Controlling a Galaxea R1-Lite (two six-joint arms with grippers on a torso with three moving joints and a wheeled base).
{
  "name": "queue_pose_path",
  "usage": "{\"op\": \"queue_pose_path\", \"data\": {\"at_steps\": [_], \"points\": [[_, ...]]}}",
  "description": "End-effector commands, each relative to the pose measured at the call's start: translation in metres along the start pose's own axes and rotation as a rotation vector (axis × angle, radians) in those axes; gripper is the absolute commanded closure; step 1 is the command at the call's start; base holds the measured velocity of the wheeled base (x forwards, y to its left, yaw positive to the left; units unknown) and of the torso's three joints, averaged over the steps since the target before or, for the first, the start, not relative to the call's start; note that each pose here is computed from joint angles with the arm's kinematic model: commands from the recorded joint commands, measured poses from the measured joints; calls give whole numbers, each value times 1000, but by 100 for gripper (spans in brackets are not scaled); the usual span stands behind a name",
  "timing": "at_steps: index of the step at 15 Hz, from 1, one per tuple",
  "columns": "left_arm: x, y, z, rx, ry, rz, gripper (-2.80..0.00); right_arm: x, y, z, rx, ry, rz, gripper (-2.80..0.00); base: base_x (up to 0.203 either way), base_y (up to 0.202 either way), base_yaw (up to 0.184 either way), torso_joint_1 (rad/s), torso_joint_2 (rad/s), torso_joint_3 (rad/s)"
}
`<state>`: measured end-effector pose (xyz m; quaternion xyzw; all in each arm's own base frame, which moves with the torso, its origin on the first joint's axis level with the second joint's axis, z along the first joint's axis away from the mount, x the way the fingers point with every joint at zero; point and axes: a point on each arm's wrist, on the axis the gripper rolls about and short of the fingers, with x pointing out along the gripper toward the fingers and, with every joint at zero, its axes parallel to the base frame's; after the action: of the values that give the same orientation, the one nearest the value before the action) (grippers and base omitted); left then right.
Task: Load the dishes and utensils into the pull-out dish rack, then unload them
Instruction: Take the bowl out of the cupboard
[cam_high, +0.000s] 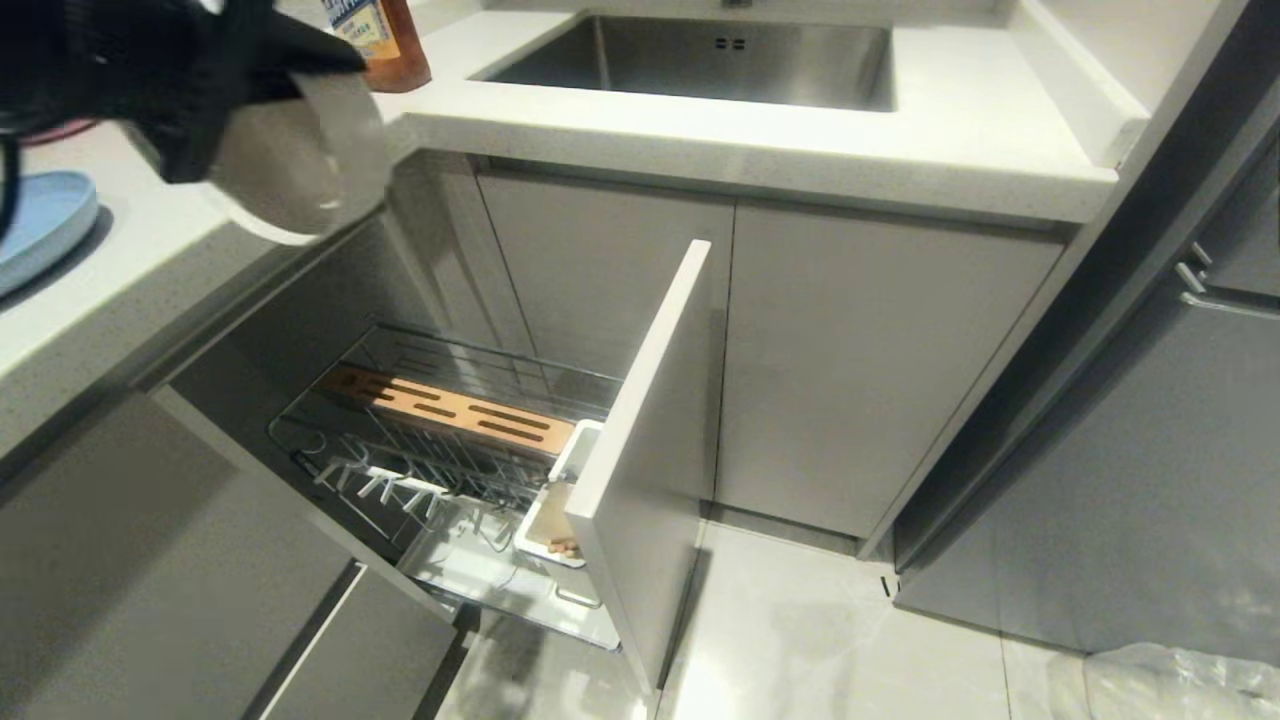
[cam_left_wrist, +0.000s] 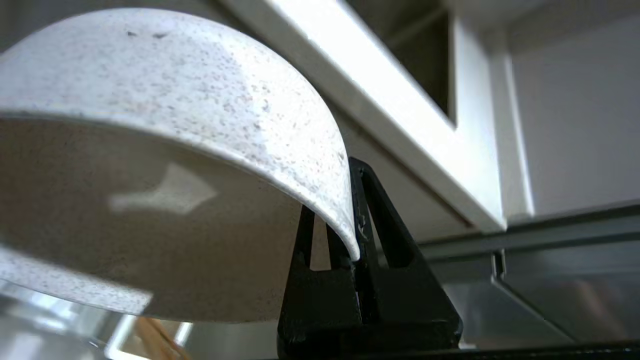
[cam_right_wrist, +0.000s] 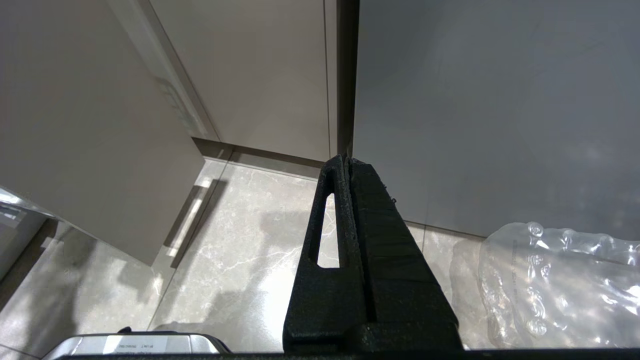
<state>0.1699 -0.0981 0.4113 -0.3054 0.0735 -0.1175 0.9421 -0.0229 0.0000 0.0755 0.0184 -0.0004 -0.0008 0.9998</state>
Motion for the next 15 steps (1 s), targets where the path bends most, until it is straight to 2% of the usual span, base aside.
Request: {"op": "queue_pose_path", "data": {"at_steps": [1, 4, 6, 8, 9, 10, 11, 12, 14, 15], "points": [[-55, 8, 30, -14, -133, -27, 0, 0, 0, 0, 0, 1, 0, 0, 0, 0, 0, 0, 0, 0], [-88, 30, 58, 51, -333, 139, 0, 0, 0, 0, 0, 1, 0, 0, 0, 0, 0, 0, 0, 0], [-99, 41, 70, 118, -431, 276, 0, 0, 0, 0, 0, 1, 0, 0, 0, 0, 0, 0, 0, 0], [-99, 54, 81, 171, -478, 429, 0, 0, 0, 0, 0, 1, 0, 0, 0, 0, 0, 0, 0, 0], [-94, 62, 87, 210, -475, 498, 0, 0, 0, 0, 0, 1, 0, 0, 0, 0, 0, 0, 0, 0], [-86, 72, 92, 240, -444, 563, 0, 0, 0, 0, 0, 1, 0, 0, 0, 0, 0, 0, 0, 0], [-76, 81, 96, 265, -380, 610, 0, 0, 0, 0, 0, 1, 0, 0, 0, 0, 0, 0, 0, 0], [-69, 90, 96, 291, -292, 660, 0, 0, 0, 0, 0, 1, 0, 0, 0, 0, 0, 0, 0, 0], [-56, 109, 94, 384, -135, 751, 0, 0, 0, 0, 0, 1, 0, 0, 0, 0, 0, 0, 0, 0], [-50, 117, 93, 406, -79, 775, 0, 0, 0, 0, 0, 1, 0, 0, 0, 0, 0, 0, 0, 0]]}}
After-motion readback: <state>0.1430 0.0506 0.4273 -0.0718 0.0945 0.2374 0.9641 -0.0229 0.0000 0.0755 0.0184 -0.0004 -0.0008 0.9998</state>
